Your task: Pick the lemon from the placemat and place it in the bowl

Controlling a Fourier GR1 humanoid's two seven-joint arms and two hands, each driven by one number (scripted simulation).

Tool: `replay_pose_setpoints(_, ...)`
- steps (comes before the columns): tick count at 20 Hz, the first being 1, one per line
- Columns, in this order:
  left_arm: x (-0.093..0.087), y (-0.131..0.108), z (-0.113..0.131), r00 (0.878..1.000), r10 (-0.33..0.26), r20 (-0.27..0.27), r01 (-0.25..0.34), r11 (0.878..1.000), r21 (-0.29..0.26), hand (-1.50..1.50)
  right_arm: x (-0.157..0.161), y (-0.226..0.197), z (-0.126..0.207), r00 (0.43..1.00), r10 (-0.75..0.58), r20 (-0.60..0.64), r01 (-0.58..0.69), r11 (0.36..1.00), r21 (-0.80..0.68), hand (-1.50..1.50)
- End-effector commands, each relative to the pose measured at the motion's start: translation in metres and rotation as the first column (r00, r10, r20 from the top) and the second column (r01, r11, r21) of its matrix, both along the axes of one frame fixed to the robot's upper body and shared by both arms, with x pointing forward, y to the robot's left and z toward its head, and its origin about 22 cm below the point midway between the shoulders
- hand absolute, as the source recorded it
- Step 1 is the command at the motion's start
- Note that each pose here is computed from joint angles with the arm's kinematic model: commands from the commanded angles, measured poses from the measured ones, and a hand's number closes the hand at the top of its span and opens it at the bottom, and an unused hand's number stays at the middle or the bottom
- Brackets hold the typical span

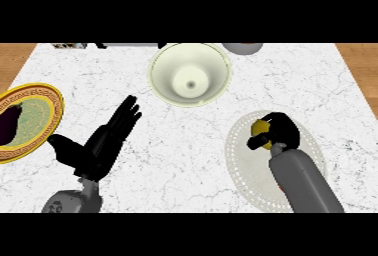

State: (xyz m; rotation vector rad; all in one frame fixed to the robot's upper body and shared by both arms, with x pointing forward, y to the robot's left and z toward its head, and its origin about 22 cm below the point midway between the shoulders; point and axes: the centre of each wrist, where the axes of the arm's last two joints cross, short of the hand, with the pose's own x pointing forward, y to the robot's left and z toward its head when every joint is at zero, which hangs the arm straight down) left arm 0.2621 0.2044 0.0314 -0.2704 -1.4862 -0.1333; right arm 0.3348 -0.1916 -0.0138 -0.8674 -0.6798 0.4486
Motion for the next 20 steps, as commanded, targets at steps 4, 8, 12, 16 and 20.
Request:
replay_pose_setpoints(4, 0.005, -0.008, -0.003, 0.999, -0.051, 0.005, 0.051, 0.999, 0.011, 0.00, -0.017, 0.099, 0.004, 0.852, 0.524, 0.000, -0.518, 0.842, -0.149, 1.50)
replay_pose_setpoints(8, 0.009, -0.027, -0.001, 0.992, -0.122, 0.010, 0.122, 0.992, -0.012, 0.00, -0.039, 0.159, 0.021, 0.502, 0.860, -0.092, -0.843, 0.464, -0.274, 1.50)
replay_pose_setpoints(12, 0.012, -0.024, -0.008, 0.998, -0.061, -0.013, 0.061, 0.998, 0.015, 0.00, -0.061, 0.198, 0.048, 0.382, 0.916, -0.122, -0.867, 0.310, -0.391, 1.50)
replay_pose_setpoints(16, 0.004, -0.008, -0.002, 1.000, -0.029, 0.005, 0.029, 1.000, -0.008, 0.00, -0.103, 0.215, 0.068, 0.368, 0.929, -0.028, -0.856, 0.327, -0.400, 1.50)
replay_pose_setpoints(20, 0.006, -0.007, -0.001, 1.000, -0.021, -0.018, 0.021, 1.000, -0.003, 0.00, -0.114, 0.223, 0.125, 0.344, 0.927, 0.151, -0.833, 0.375, -0.406, 1.50)
